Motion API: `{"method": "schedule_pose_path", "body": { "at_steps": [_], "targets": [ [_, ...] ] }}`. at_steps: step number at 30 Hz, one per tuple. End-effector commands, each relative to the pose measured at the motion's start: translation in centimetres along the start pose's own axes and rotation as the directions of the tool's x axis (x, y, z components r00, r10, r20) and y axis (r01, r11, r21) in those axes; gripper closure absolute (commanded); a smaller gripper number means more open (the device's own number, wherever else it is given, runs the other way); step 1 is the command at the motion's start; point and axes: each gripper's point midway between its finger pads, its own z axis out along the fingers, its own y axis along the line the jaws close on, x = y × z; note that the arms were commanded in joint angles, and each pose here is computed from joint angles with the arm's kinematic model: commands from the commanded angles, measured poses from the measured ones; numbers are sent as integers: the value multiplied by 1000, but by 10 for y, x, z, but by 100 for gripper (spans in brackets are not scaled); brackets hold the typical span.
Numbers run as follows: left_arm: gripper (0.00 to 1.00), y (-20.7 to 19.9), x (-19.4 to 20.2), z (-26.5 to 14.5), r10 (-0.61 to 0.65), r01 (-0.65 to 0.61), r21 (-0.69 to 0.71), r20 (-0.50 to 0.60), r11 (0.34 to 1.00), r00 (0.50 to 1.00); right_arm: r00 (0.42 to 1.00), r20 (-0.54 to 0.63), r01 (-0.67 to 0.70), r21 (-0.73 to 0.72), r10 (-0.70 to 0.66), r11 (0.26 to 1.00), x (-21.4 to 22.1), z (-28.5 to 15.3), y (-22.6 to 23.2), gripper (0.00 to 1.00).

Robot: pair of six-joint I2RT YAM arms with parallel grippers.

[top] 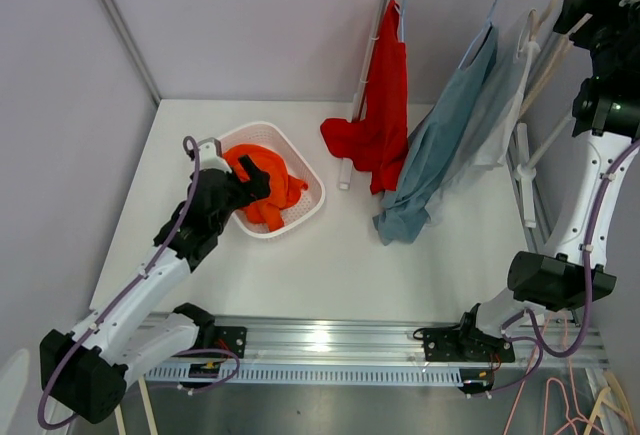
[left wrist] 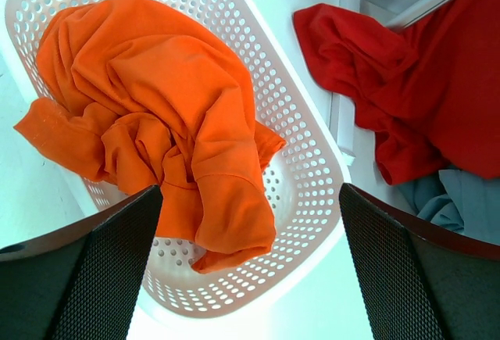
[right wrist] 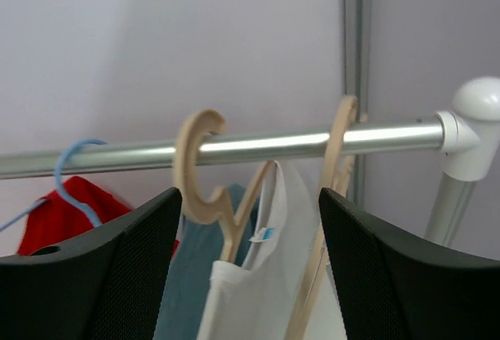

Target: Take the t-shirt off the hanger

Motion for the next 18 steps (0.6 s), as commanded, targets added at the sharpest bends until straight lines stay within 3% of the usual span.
{"method": "schedule_pose_path", "body": {
  "at_steps": [1,18],
  "targets": [
    [1,-3,-8,-7,18,-18,3,33,1000,999,999,-29,-21,-57,20,998,-4,-5,21,24],
    [0,-2,-3,-1,47,-47,-9,21,999,999,996,-84,-4,-47,0,999,38,34,51,31]
  ]
}}
